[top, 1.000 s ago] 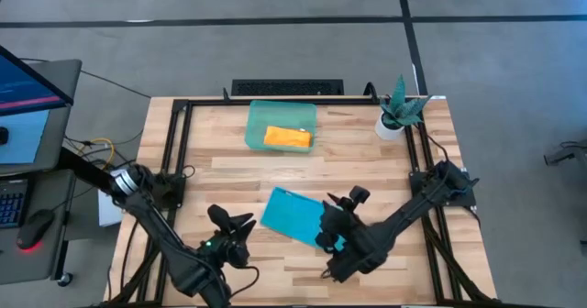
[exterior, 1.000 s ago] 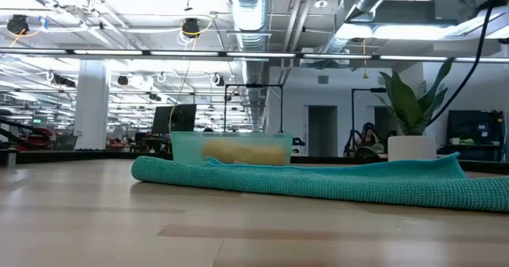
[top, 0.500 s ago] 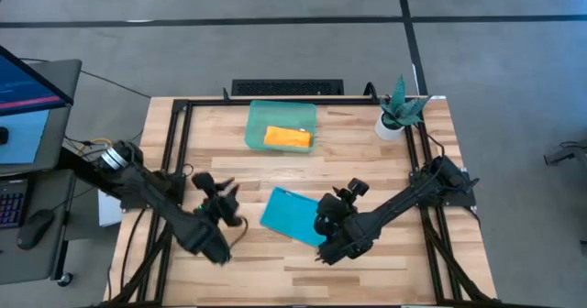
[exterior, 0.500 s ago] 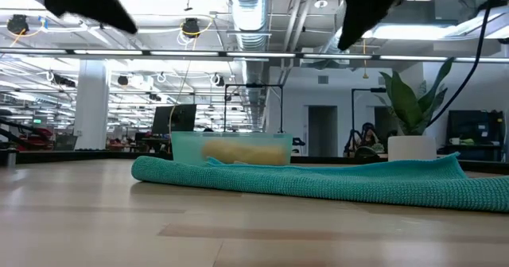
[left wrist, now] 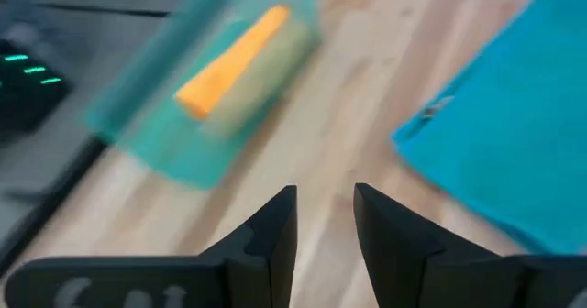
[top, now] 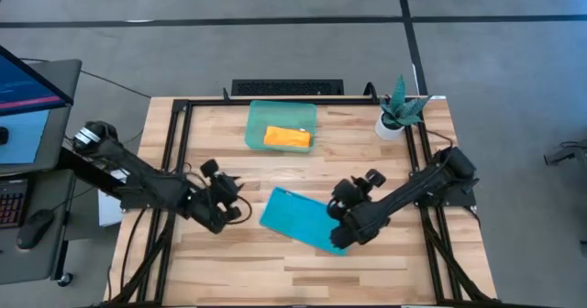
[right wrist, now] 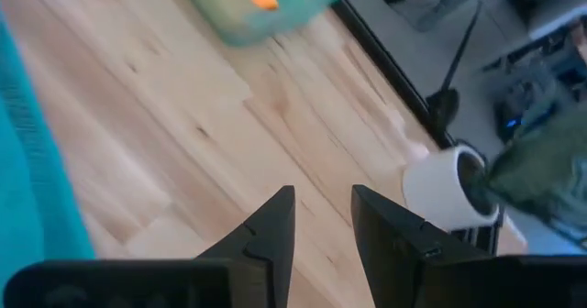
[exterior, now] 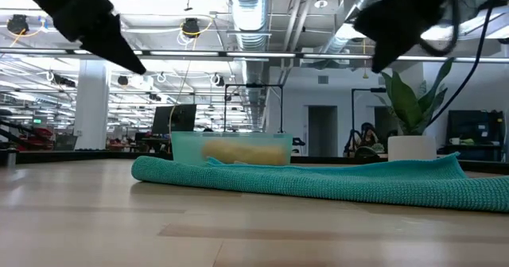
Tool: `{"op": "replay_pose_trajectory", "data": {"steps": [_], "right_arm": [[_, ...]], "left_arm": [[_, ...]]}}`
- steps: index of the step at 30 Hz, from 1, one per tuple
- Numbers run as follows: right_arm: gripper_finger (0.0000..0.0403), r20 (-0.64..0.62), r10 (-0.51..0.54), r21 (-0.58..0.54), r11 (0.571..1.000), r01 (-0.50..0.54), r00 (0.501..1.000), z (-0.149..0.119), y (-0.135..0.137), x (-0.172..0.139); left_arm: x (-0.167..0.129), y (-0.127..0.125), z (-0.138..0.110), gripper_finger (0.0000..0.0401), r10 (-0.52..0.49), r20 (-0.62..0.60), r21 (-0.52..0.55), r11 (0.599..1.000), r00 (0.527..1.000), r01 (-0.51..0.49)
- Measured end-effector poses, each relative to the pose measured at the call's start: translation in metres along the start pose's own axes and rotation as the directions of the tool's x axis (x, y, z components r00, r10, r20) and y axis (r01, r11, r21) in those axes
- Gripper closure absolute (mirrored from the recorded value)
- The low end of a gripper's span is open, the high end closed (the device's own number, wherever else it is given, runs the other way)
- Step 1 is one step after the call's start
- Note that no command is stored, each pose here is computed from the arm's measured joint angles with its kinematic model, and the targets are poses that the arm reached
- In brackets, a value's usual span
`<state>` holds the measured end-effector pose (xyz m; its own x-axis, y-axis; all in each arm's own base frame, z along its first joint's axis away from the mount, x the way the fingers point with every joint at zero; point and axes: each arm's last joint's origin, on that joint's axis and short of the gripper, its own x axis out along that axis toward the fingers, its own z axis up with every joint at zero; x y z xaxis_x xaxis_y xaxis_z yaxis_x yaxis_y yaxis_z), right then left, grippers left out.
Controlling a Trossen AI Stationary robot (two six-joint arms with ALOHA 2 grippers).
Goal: Roll microfiber towels into tight, uniform cylinder then place into a basket
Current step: Roll the blue microfiber towel
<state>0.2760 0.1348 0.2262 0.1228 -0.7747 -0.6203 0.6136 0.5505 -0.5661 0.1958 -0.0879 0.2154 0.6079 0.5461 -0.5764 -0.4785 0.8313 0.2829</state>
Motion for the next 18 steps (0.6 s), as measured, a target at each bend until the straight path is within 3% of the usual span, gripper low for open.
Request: {"op": "replay_pose_trajectory", "data": {"steps": [4, 8, 13, 18], "right_arm": [[0.0271, 0.027, 0.08, 0.106, 0.991, -0.083, 0.996, -0.016, -0.014, 0.001], [0.0271, 0.062, 0.249, 0.181, 0.95, -0.256, 0.967, -0.026, -0.017, 0.002], [0.0271, 0.073, 0.503, 0.201, 0.838, -0.507, 0.861, -0.028, -0.006, 0.005], [0.0271, 0.105, 0.655, 0.092, 0.743, -0.663, 0.748, -0.018, 0.013, 0.01]], "left_arm": [[0.01, -0.007, 0.011, 0.0298, -0.17, 0.038, 0.031, 0.985, 0.985, 0.169], [0.019, -0.017, 0.022, 0.0298, -0.357, 0.075, 0.047, 0.934, 0.931, 0.355], [0.031, -0.029, 0.027, 0.0298, -0.464, 0.081, 0.098, 0.884, 0.882, 0.456], [0.051, -0.038, 0.022, 0.0298, -0.485, 0.026, 0.142, 0.867, 0.874, 0.477]]}}
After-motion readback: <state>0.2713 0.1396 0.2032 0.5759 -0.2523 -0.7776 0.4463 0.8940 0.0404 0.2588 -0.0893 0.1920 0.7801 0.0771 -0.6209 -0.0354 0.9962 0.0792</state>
